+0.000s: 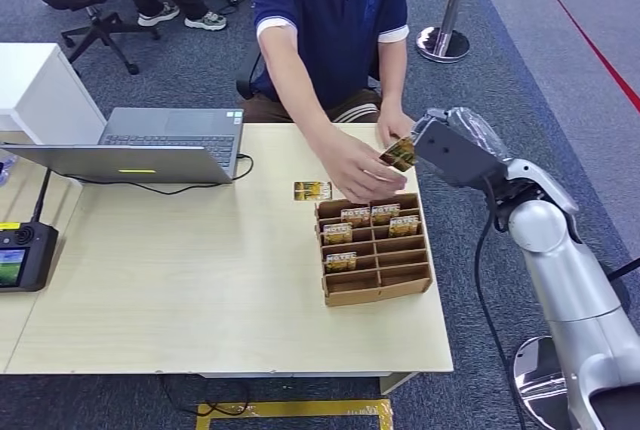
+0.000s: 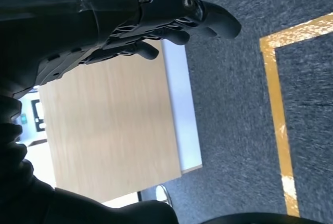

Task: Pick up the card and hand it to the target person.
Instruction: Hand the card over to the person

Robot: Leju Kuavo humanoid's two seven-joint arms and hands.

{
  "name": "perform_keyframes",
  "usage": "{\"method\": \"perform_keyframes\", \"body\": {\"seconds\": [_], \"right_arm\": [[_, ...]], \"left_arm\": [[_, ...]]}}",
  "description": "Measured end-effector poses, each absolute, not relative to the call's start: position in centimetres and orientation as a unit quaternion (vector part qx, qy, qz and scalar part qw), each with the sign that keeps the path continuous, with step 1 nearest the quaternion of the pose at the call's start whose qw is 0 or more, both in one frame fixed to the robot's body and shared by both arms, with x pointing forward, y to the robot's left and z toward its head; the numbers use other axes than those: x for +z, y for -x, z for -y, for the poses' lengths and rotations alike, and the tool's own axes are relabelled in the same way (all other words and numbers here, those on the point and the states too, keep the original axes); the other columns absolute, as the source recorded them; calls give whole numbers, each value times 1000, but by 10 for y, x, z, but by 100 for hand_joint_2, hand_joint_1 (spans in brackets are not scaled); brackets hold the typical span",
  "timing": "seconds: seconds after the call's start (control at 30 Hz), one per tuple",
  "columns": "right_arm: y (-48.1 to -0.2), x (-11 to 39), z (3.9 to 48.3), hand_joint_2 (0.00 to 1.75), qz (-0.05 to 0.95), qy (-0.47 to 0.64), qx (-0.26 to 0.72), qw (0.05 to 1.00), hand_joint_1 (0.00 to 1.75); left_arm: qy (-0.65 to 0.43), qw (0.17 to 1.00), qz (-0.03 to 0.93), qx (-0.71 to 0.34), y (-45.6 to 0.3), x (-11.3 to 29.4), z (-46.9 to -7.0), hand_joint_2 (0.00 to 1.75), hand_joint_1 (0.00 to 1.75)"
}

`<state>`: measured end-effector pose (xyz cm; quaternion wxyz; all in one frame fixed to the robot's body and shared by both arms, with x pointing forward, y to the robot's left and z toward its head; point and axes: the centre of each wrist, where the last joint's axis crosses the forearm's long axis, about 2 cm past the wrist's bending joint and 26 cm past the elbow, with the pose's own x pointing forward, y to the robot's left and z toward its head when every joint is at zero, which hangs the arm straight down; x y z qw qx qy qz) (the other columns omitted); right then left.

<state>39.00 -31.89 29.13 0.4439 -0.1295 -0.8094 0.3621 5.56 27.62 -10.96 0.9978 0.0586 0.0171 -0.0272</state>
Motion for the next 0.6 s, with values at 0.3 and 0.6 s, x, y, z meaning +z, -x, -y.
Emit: {"method": "perform_keyframes", "body": {"seconds": [0.3, 0.6], "right_arm": [[-397, 282, 290, 175, 823, 104, 339, 444, 175], [-396, 272, 281, 175, 821, 88, 335, 453, 151]], "left_arm": [[-60, 998, -19, -27, -56, -110, -276, 175, 0], [-62, 998, -11, -28, -56, -110, -276, 175, 0]]}}
